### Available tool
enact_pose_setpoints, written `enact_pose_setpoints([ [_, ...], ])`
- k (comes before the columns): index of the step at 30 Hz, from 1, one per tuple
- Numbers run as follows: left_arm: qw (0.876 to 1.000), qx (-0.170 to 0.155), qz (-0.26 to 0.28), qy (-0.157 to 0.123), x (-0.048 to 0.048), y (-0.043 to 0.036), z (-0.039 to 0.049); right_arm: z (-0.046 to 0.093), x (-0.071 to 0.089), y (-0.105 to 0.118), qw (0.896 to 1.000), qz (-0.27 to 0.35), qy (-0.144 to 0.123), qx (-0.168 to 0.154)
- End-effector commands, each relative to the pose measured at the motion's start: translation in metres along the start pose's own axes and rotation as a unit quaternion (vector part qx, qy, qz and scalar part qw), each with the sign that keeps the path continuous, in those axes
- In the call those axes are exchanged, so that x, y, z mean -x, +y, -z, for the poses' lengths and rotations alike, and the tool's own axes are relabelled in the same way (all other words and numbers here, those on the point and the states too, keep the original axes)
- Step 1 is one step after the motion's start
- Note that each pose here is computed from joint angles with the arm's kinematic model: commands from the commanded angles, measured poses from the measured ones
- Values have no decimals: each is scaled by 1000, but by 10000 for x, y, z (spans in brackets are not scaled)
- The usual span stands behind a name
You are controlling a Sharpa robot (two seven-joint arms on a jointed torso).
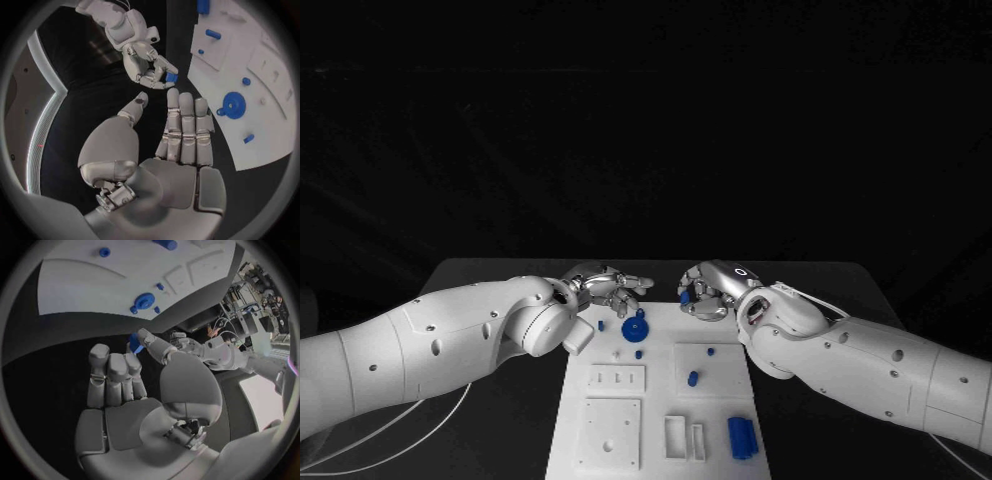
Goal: Assemble the parts on the task board
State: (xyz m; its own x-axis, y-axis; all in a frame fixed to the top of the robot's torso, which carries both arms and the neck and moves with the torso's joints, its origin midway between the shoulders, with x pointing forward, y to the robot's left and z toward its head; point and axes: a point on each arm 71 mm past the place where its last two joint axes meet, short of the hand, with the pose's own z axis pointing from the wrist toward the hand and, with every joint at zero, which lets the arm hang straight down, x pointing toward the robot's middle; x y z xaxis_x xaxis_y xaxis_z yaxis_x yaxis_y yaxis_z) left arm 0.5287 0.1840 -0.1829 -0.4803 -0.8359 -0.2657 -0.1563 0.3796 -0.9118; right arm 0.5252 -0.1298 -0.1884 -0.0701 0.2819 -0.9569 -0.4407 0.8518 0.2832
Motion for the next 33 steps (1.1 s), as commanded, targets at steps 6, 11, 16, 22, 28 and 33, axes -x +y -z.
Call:
enact_pose_setpoints([
  [6, 996, 54, -66, 33, -107, 42, -88, -68, -107, 256, 1000, 20, 14, 6],
  [11, 993, 80, -76, 44, -130, 95, -106, -87, -140, 349, 1000, 17, 17, 15],
  [16, 991, 93, -79, 51, -155, 112, -122, -101, -157, 406, 1000, 15, 17, 18],
  [22, 990, 94, -86, 57, -194, 106, -130, -117, -175, 469, 999, 14, 17, 24],
  [28, 991, 90, -85, 50, -191, 98, -134, -121, -199, 506, 999, 16, 22, 27],
  [33, 992, 85, -83, 50, -202, 87, -134, -119, -212, 517, 999, 17, 26, 27],
])
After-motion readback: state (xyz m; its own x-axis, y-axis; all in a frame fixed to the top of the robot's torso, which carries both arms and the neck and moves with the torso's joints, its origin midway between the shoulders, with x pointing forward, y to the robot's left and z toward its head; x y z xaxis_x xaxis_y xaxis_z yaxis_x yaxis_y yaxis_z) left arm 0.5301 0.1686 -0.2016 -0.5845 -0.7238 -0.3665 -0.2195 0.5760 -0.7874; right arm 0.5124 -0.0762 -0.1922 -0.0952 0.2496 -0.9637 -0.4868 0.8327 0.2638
